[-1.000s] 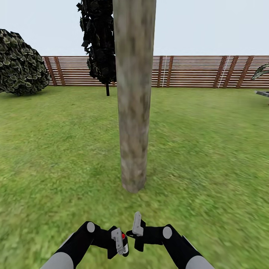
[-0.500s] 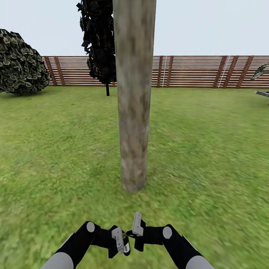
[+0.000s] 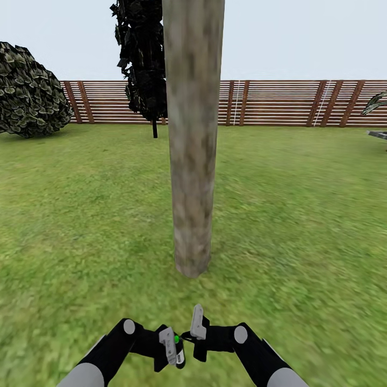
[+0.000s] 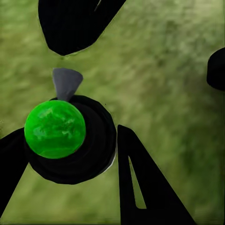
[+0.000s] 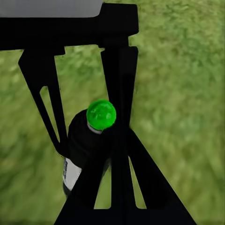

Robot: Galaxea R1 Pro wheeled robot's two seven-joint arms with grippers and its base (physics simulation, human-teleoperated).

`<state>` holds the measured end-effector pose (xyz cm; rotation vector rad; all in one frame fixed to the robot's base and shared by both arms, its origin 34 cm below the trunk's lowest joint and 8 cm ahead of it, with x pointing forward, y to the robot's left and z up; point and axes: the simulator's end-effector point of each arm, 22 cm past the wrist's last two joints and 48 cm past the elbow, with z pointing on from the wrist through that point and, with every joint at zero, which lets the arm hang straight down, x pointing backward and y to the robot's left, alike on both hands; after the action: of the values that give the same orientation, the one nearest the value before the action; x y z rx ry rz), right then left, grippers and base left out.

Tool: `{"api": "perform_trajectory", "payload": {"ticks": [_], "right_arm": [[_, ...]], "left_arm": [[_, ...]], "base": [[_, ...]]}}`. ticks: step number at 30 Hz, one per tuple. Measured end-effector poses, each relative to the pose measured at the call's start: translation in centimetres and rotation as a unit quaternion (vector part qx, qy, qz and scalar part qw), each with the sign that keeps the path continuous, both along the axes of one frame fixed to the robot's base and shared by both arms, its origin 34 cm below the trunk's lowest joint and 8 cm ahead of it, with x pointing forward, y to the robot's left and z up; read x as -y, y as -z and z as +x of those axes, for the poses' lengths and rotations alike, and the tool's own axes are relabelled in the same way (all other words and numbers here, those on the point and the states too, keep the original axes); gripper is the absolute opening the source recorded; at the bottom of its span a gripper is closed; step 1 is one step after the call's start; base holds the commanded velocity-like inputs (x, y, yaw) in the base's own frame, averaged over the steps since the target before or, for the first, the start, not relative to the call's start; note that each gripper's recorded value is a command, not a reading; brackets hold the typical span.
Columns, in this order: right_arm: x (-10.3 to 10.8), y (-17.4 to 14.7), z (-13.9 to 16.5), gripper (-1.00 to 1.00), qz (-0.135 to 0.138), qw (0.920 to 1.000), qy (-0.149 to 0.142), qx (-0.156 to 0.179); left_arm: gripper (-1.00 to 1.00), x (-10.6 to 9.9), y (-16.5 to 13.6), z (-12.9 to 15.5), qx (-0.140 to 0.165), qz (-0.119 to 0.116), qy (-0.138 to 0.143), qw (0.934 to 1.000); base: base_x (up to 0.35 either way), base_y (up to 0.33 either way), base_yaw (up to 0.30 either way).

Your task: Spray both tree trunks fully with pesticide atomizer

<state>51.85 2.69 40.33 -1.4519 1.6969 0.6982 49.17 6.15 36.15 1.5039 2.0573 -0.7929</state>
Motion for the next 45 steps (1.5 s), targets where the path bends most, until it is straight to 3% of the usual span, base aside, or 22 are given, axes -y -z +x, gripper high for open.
{"api": "perform_trajectory", "payload": {"ticks": [2,8,10,15,16,22,25,28,29,30,31,32,33,35,38,40,41,42,44,45], "right_arm": [[0.0,0.0,0.0,-1.0,0.0,1.0,0.0,0.0],[0.0,0.0,0.0,-1.0,0.0,1.0,0.0,0.0],[0.0,0.0,0.0,-1.0,0.0,1.0,-0.001,0.0],[0.1,0.0,0.0,-1.0,0.0,1.0,0.0,0.0],[0.1,0.1,0.0,1.0,0.0,1.0,0.0,0.0],[0.3,0.2,-0.1,1.0,-0.003,1.0,0.0,-0.001],[1.9,1.2,-0.2,1.0,-0.014,0.9999,0.006,-0.007],[5.6,3.3,-0.6,1.0,-0.031,0.9985,0.033,-0.031],[6.8,3.8,-0.4,1.0,-0.029,0.9971,0.056,-0.042],[8.5,4.6,-0.1,1.0,-0.022,0.9928,0.102,-0.059],[10.7,5.8,0.3,1.0,-0.014,0.9825,0.167,-0.081],[12.0,6.6,0.4,1.0,-0.011,0.9739,0.207,-0.092],[12.6,7.0,0.5,1.0,-0.01,0.9695,0.225,-0.096],[15.3,8.0,1.3,1.0,-0.018,0.9525,0.289,-0.093],[19.9,8.7,3.1,1.0,-0.042,0.9266,0.368,-0.063],[22.8,8.7,4.3,1.0,-0.054,0.9015,0.428,-0.035],[24.4,8.6,4.6,1.0,-0.057,0.8845,0.463,-0.022],[25.3,8.6,4.6,1.0,-0.058,0.8745,0.481,-0.016],[28.6,8.7,3.9,1.0,-0.056,0.8288,0.557,-0.001],[33.4,8.8,2.3,1.0,-0.055,0.779,0.625,0.014]], "left_arm": [[-1.0,-0.4,0.2,0.0,0.0,0.005,0.0,1.0],[-1.0,-6.1,1.8,0.0,0.0,0.06,0.002,0.9982],[-1.0,-9.0,2.7,-0.4,-0.001,0.096,0.013,0.9953],[-1.0,-13.2,3.6,-0.8,-0.003,0.138,0.02,0.9902],[-1.0,-13.5,3.6,-0.8,-0.003,0.14,0.019,0.9899],[-1.0,-19.0,3.9,-0.7,-0.005,0.181,0.008,0.9835],[-1.0,-21.8,4.1,-0.6,-0.004,0.2,-0.011,0.9798],[-1.0,-25.2,4.1,1.4,0.018,0.218,-0.087,0.9718],[-1.0,-26.0,4.2,1.9,0.023,0.22,-0.12,0.9679],[-1.0,-27.0,4.7,2.2,0.023,0.219,-0.16,0.9622],[-1.0,-27.8,5.5,2.0,0.02,0.217,-0.209,0.9533],[-1.0,-27.9,5.7,2.0,0.019,0.214,-0.225,0.9502],[-1.0,-28.0,6.1,1.9,0.018,0.213,-0.248,0.9451],[-1.0,-26.9,6.6,2.5,0.022,0.198,-0.293,0.9353],[-1.0,-25.1,6.6,4.1,0.033,0.17,-0.36,0.9169],[-1.0,-24.7,6.3,5.4,0.042,0.152,-0.413,0.897],[-1.0,-24.3,6.2,5.9,0.043,0.142,-0.438,0.8868],[-1.0,-24.1,6.2,6.1,0.043,0.137,-0.449,0.8818],[-1.0,-23.2,6.2,6.4,0.038,0.121,-0.484,0.866],[-1.0,-22.5,6.4,6.4,0.03,0.113,-0.507,0.854]], "base": [[0.0,0.0,0.0],[0.0,0.0,0.0],[0.0,0.0,0.0],[0.0,0.0,0.0],[0.0,0.0,0.0],[0.0,0.0,0.0],[0.0,0.0,0.0],[0.0,0.0,0.0],[0.0,0.0,0.0],[0.0,0.0,0.0],[0.0,0.0,0.0],[0.0,0.0,0.0],[0.0,0.0,0.0],[0.0,0.0,0.0],[0.0,0.0,0.0],[0.0,0.0,0.0],[0.0,0.0,0.0],[0.0,0.0,0.0],[0.0,0.0,0.0],[0.0,0.0,0.0]]}}
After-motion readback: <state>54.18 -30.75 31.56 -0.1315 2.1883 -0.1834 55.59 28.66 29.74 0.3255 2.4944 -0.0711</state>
